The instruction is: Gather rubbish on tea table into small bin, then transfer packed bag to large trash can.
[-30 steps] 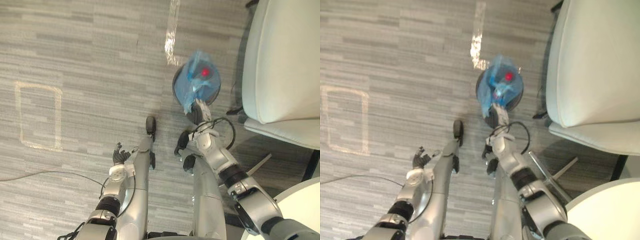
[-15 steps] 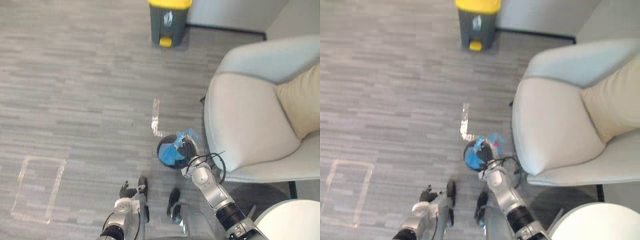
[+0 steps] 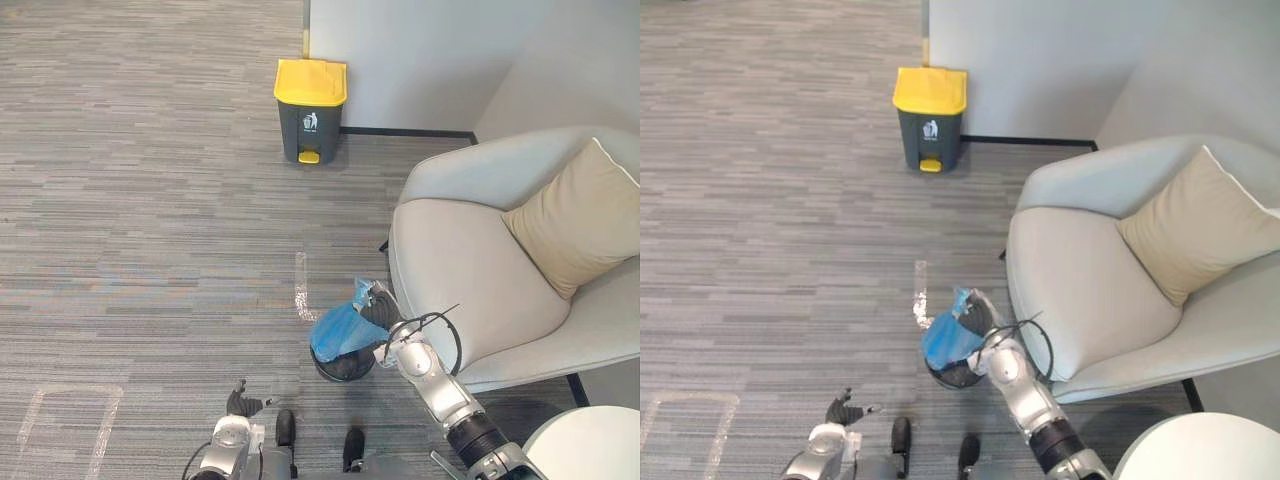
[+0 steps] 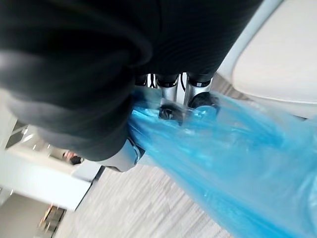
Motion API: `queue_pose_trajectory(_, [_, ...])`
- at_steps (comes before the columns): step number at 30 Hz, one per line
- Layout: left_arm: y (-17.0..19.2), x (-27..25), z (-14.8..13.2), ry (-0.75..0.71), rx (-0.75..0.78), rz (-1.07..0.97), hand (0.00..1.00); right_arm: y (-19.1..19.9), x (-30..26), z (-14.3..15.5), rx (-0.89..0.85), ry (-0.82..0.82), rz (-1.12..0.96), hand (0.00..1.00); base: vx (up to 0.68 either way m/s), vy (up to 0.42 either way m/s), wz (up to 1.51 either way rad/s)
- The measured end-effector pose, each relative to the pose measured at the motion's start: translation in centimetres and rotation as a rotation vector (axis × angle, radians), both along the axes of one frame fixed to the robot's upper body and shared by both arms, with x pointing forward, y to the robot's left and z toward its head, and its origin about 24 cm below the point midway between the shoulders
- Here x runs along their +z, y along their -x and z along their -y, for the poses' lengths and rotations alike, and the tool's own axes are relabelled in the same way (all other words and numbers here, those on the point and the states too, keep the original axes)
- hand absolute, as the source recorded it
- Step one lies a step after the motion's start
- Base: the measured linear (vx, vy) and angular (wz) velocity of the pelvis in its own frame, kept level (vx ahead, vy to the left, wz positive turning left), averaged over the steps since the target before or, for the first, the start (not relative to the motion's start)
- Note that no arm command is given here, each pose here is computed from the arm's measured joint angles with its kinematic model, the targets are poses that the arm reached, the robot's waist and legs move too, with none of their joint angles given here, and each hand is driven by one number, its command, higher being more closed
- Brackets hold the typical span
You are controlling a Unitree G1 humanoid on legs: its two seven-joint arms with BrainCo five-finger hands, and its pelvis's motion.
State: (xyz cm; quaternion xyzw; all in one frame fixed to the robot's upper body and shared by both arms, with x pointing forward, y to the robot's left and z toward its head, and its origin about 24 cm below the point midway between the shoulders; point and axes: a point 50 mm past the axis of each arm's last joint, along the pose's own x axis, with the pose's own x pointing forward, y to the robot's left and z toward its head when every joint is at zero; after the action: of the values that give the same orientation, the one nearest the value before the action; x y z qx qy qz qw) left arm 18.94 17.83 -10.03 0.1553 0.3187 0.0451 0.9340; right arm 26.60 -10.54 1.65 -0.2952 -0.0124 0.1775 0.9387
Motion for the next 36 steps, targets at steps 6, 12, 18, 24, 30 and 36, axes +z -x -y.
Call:
queue_pose_trajectory(6, [-3.2,5.5,0.7,-0.036,-0.194,0.287,0.00,0.9,3.7,0.2,0.212,0.052,0.137,1.00,0.01,0.045,-0.09])
queue_pose_trajectory(12, [-3.9,7.9,0.9,-0.096,-0.341,0.390,0.00,1.4,5.8,0.1,0.331,0.046,0.180,1.00,0.05,-0.007,-0.11])
queue_pose_trajectory(18, [-4.7,9.0,2.5,-0.093,-0.459,0.430,0.00,0.9,8.1,-0.6,0.405,0.031,0.232,1.00,0.02,0.006,-0.15])
queue_pose_trajectory(24, [-5.5,10.1,4.4,-0.084,-0.550,0.473,0.00,0.8,9.8,-1.6,0.464,0.028,0.290,1.00,0.00,0.008,-0.10])
queue_pose_trajectory(30, [-5.1,9.8,5.9,-0.052,-0.599,0.464,0.00,0.5,10.5,-2.0,0.480,0.033,0.318,1.00,0.00,0.003,-0.03])
queue_pose_trajectory(36, [-5.0,9.4,6.8,-0.017,-0.589,0.453,0.00,0.2,11.6,-3.1,0.500,-0.020,0.351,1.00,0.00,0.000,0.00])
